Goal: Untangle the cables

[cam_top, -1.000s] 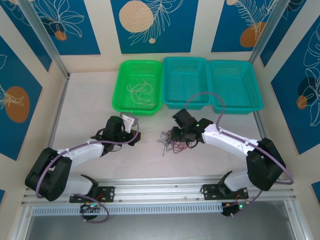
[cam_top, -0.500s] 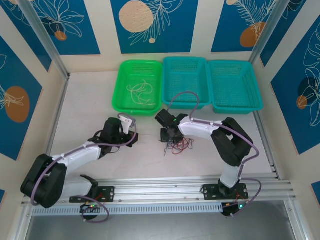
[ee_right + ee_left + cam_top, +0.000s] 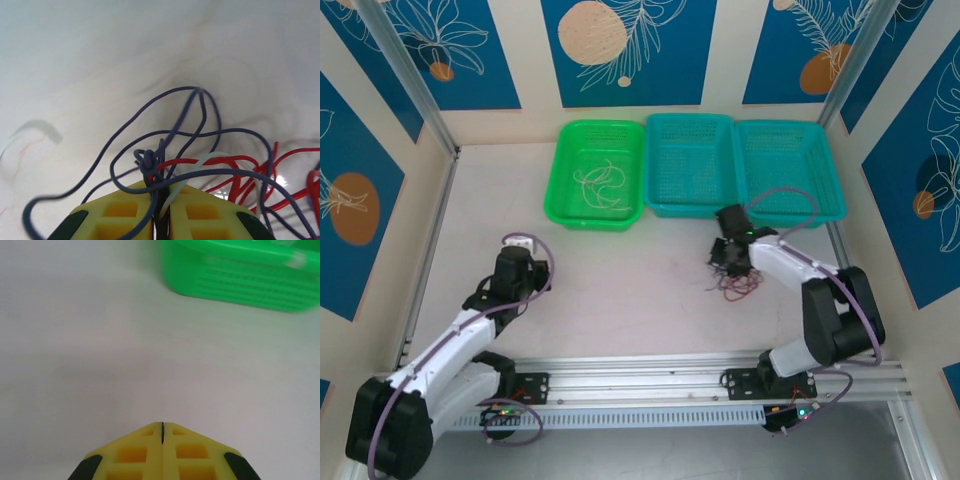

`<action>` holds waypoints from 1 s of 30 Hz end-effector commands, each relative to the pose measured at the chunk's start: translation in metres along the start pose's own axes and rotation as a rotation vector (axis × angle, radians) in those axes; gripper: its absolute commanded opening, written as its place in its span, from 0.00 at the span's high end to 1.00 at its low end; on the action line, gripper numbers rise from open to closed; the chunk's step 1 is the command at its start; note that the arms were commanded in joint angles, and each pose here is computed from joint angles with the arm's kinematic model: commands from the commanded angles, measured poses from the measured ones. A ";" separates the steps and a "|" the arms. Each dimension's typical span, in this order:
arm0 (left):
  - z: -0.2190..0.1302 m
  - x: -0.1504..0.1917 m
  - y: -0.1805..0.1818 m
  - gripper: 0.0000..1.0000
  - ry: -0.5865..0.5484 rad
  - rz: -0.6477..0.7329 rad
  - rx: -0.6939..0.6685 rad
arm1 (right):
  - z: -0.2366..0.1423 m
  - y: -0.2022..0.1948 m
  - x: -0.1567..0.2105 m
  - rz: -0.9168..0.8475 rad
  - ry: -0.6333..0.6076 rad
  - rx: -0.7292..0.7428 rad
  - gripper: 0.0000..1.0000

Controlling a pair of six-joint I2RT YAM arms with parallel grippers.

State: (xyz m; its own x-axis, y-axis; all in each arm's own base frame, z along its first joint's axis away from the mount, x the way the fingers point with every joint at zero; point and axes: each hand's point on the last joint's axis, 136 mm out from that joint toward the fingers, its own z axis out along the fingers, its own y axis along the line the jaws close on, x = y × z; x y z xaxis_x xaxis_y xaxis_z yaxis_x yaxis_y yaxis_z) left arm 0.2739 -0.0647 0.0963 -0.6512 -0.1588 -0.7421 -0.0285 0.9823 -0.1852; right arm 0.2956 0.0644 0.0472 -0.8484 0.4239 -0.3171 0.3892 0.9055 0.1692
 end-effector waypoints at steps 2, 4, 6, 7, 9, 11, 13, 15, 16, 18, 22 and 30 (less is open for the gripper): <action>0.001 0.013 0.001 1.00 0.027 -0.001 0.024 | -0.008 0.012 0.006 0.021 0.039 -0.153 0.89; 0.002 0.011 -0.028 1.00 0.017 0.028 0.191 | -0.009 0.028 0.012 -0.009 0.058 -0.207 0.92; -0.001 0.009 -0.055 0.99 0.003 0.048 0.348 | -0.009 0.042 0.017 -0.039 0.076 -0.232 0.94; -0.004 0.006 -0.066 0.93 -0.004 0.058 0.408 | -0.008 0.048 0.020 -0.051 0.088 -0.240 0.95; -0.014 0.000 -0.086 0.76 -0.034 0.100 0.509 | -0.009 0.058 0.023 -0.075 0.093 -0.265 0.96; -0.032 -0.010 -0.110 0.68 -0.089 0.176 0.623 | -0.013 0.069 0.025 -0.113 0.093 -0.288 0.96; -0.057 -0.016 -0.143 0.63 -0.159 0.298 0.748 | -0.018 0.082 0.029 -0.175 0.100 -0.314 0.95; -0.079 -0.014 -0.174 0.59 -0.230 0.473 0.821 | -0.022 0.093 0.032 -0.234 0.107 -0.319 0.95; -0.088 -0.011 -0.189 0.56 -0.260 0.569 0.848 | -0.023 0.097 0.035 -0.266 0.110 -0.317 0.96; -0.099 0.000 -0.213 0.52 -0.284 0.729 0.893 | -0.025 0.103 0.037 -0.306 0.105 -0.305 0.96; -0.096 0.021 -0.245 0.42 -0.349 1.080 0.897 | -0.028 0.111 0.041 -0.337 0.113 -0.310 0.96; -0.053 0.019 -0.284 0.33 -0.524 1.521 0.752 | -0.044 0.127 0.060 -0.416 0.179 -0.377 0.96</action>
State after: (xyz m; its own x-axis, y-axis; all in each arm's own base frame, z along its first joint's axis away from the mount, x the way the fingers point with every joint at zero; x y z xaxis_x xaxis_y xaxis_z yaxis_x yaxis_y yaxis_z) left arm 0.2092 -0.3277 0.1491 0.3087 0.5877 -0.7479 0.8745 0.1339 0.4661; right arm 0.2854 0.1914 0.0817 -0.9541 0.0502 -0.2952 -0.0627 0.9304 0.3611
